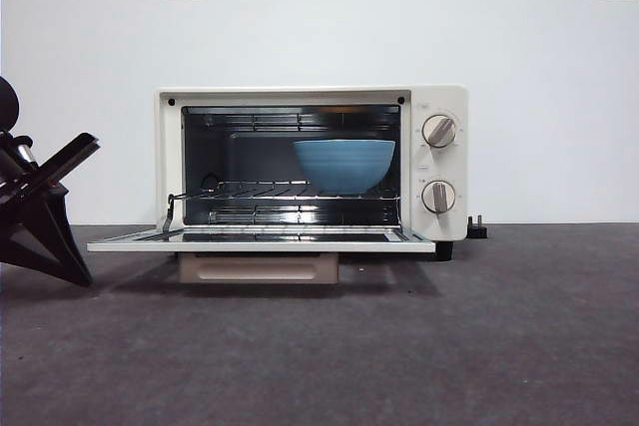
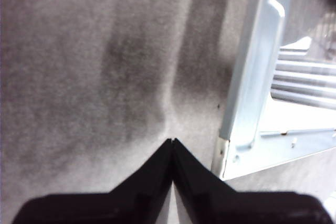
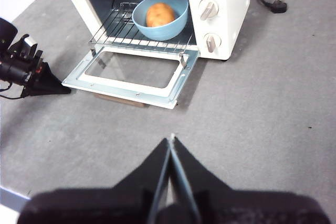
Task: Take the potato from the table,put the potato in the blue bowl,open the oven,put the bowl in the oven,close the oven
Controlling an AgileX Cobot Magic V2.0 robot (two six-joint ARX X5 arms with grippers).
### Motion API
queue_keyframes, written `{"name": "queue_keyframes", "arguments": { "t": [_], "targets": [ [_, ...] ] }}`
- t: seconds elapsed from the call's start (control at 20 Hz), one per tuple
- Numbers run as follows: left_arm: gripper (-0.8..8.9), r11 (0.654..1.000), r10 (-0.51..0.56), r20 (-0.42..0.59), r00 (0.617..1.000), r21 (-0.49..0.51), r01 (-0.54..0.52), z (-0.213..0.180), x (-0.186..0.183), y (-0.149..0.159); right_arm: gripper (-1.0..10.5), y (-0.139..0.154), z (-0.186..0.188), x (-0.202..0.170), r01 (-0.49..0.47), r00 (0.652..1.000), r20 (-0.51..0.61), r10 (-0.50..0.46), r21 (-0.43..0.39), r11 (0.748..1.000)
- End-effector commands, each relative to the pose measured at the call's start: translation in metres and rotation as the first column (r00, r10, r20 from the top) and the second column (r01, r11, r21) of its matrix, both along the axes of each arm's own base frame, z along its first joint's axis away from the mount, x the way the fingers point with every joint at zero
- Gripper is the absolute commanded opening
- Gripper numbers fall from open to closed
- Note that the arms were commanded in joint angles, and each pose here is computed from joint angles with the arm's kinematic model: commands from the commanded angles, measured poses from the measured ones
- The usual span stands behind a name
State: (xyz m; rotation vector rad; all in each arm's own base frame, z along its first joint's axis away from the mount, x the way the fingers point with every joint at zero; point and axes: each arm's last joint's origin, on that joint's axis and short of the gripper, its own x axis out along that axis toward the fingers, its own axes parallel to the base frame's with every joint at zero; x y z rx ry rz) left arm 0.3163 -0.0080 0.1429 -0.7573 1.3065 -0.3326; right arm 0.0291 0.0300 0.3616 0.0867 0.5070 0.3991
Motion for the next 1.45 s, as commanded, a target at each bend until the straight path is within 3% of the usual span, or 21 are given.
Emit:
{"name": "queue_keyframes", "arguments": {
  "t": [0.05, 0.2, 0.7, 1.1, 1.45],
  "targets": [
    [-0.08, 0.999, 0.022, -0.018, 1.0, -0.028, -0.023, -0.005, 0.001, 0.0, -0.1, 0.001, 0.0, 0.001, 0.011, 1.0, 0.006, -0.011, 0.02, 1.0],
    [-0.08, 0.994, 0.024, -0.005, 1.0, -0.105, -0.025, -0.004, 0.004, -0.001, -0.1, 0.002, 0.002, 0.001, 0.011, 1.0, 0.012, -0.012, 0.04, 0.999],
    [-0.08, 0.979, 0.005, 0.008, 1.0, -0.205, -0.004, -0.001, 0.004, 0.002, -0.1, 0.003, 0.002, 0.001, 0.011, 1.0, 0.014, -0.011, 0.049, 0.999],
    [-0.08, 0.928, 0.006, 0.048, 0.999, -0.371, 0.012, 0.008, 0.012, 0.001, -0.1, 0.003, 0.002, 0.001, 0.019, 1.0, 0.006, -0.02, 0.064, 0.998],
    [-0.08, 0.882, 0.07, 0.114, 0.991, -0.471, -0.008, 0.03, 0.031, 0.001, -0.1, 0.003, 0.002, 0.001, 0.021, 1.0, 0.004, -0.022, 0.067, 0.998]
  ]
}}
